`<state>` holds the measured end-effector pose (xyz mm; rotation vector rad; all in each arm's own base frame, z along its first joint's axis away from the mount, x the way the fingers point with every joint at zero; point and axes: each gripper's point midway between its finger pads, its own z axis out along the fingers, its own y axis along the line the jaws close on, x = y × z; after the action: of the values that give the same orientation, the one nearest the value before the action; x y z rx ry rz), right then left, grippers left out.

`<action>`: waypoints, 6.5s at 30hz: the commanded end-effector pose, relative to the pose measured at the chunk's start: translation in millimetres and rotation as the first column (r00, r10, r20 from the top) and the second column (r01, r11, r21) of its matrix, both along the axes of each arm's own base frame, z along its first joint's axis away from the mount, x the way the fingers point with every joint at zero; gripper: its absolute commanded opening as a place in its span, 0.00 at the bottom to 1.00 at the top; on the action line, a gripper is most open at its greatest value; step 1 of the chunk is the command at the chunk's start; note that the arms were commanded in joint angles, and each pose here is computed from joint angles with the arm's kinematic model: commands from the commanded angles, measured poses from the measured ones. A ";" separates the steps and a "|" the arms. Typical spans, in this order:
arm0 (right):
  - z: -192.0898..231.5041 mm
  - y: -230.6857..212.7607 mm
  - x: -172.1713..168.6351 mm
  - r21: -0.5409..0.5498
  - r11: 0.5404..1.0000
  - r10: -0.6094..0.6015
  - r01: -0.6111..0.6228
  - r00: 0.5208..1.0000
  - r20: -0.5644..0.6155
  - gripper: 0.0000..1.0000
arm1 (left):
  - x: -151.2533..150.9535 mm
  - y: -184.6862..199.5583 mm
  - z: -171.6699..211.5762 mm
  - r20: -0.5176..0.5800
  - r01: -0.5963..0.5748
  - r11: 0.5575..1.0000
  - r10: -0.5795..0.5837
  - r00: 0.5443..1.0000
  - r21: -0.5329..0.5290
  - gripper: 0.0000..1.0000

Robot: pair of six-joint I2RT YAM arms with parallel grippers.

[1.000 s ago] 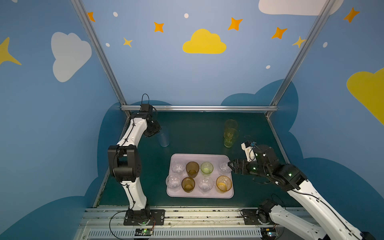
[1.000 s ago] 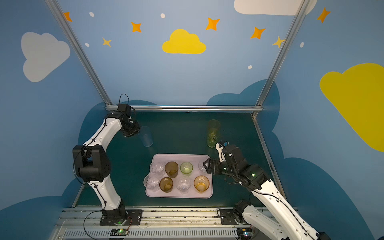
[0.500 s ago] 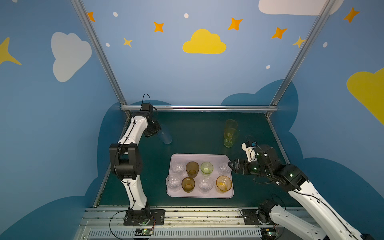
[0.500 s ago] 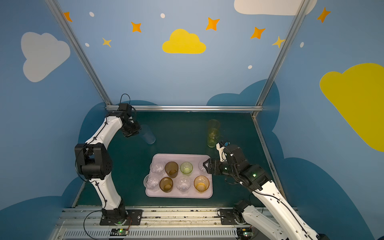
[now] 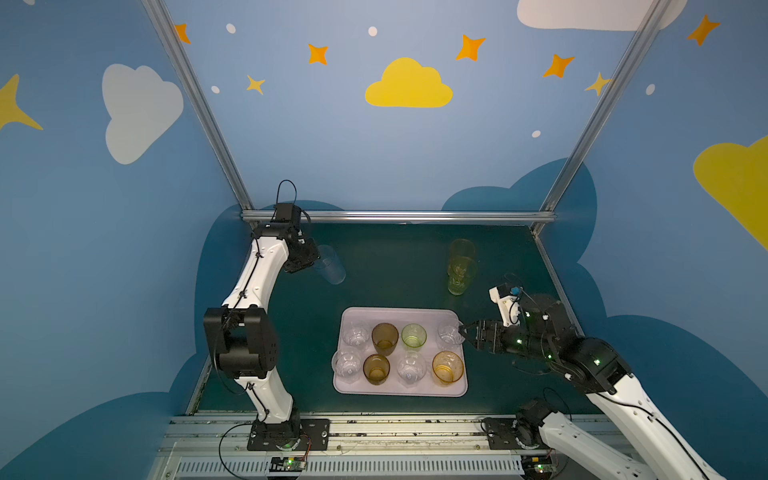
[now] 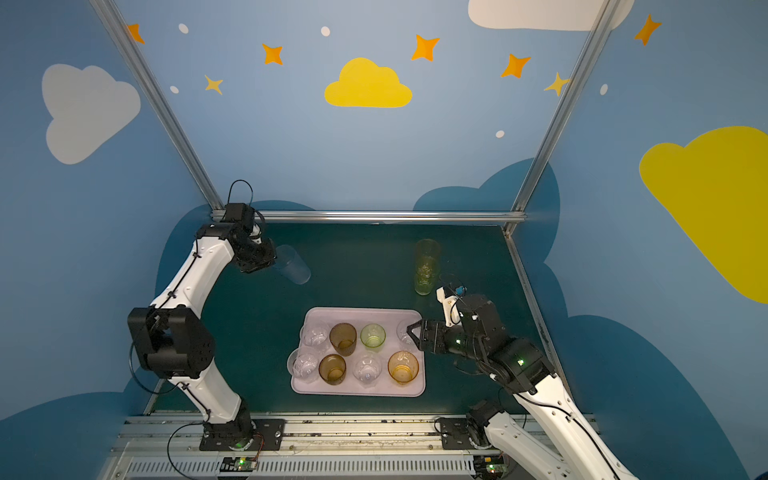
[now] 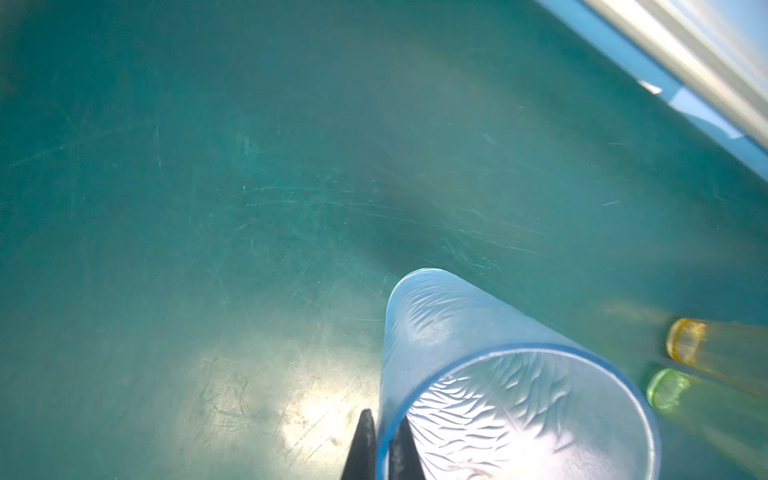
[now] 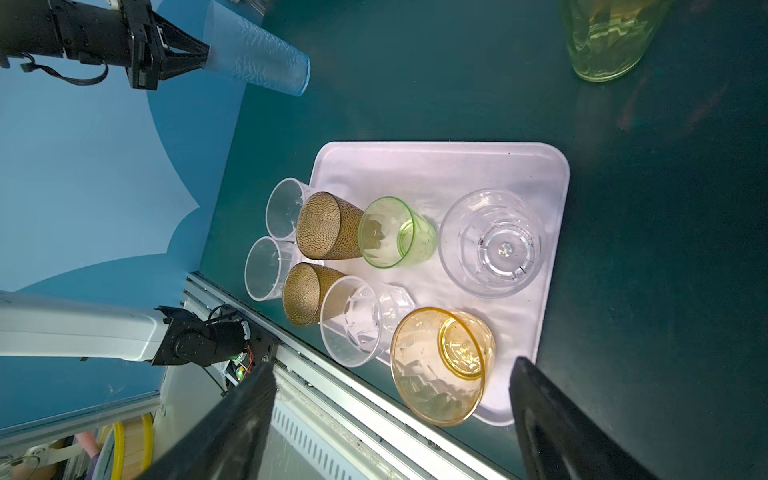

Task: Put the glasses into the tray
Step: 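Lower left gripper into the frosted blue glass and close on its rim, then lift the frosted blue glass and carry it over the tray with left gripper, then lower the frosted blue glass onto the tray corner and open left gripper, then reach right gripper to the green glass near the far table edge, then lower right gripper into the green glass and close on its rim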

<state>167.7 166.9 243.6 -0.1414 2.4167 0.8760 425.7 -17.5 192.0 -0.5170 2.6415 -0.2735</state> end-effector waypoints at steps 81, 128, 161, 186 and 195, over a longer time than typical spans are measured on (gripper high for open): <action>-1.1 -21.2 -14.6 0.055 0.993 -0.105 0.106 0.994 -0.028 0.87 | -99.5 -95.9 -33.1 -0.180 0.355 0.922 -0.327 0.928 0.154 0.04; -3.3 -23.0 3.6 0.004 0.987 -0.159 0.159 0.986 -0.050 0.87 | -107.9 -72.2 53.2 0.193 0.290 0.911 -0.354 0.915 0.294 1.00; -14.5 -50.3 188.6 -0.163 0.903 -0.417 0.398 0.902 -0.113 0.84 | -180.6 -102.7 75.3 0.513 0.364 0.923 -0.255 0.820 -0.123 1.00; -72.9 -58.5 243.4 -0.292 0.847 -0.498 0.444 0.854 -0.148 0.39 | -192.1 -107.2 66.5 0.507 0.379 0.908 -0.245 0.827 -0.180 1.00; -84.9 -56.8 247.8 -0.305 0.847 -0.497 0.434 0.852 -0.167 0.27 | -189.5 -100.1 63.7 0.501 0.344 0.926 -0.225 0.836 -0.158 1.00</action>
<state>407.5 111.6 154.6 0.4789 2.6257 0.3704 234.9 -122.3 257.4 -0.0726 2.1980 -0.7525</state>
